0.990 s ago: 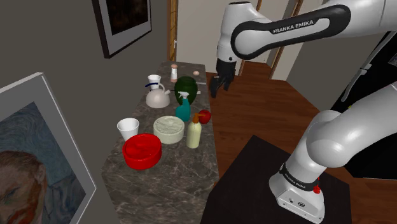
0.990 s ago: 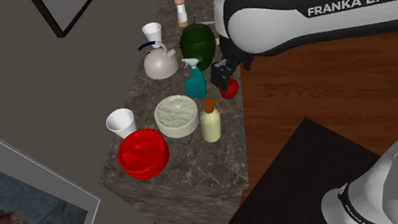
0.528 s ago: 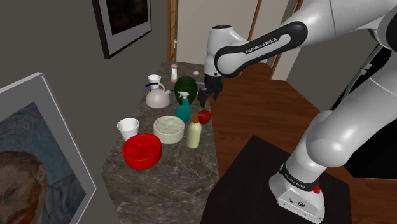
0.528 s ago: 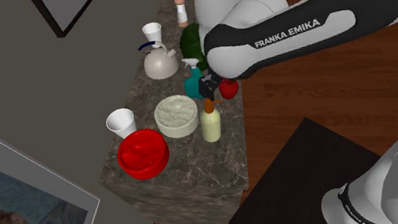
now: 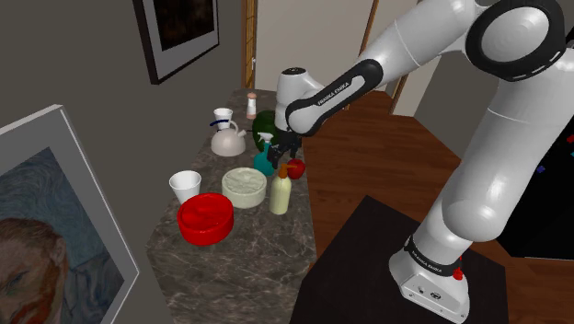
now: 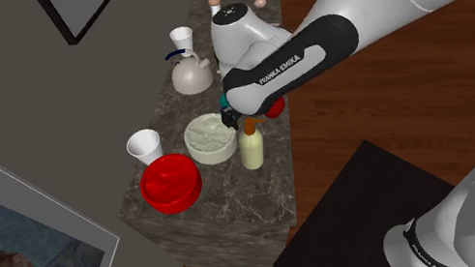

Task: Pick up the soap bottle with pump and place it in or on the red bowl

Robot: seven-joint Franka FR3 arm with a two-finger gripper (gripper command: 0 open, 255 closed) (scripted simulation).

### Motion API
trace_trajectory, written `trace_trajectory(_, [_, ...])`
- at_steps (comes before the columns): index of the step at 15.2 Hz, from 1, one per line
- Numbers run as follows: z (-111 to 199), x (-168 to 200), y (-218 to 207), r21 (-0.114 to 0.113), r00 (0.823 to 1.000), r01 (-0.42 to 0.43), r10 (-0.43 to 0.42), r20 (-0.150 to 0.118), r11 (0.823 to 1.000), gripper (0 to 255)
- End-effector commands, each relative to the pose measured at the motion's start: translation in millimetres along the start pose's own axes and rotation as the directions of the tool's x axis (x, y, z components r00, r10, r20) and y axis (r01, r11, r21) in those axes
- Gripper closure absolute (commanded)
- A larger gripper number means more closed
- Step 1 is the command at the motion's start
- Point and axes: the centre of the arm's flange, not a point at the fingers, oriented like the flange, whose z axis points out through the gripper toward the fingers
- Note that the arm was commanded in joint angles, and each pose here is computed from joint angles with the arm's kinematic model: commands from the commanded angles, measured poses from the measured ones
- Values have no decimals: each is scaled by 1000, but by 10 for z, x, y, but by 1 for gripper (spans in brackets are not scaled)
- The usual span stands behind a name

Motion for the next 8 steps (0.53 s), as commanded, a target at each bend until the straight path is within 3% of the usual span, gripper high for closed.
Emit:
trace_trajectory(1, [116,78,9,-1,1000,-3,3,-1,1000,0])
trace_trajectory(8, [516,78,9,-1,1000,-3,3,-1,1000,0])
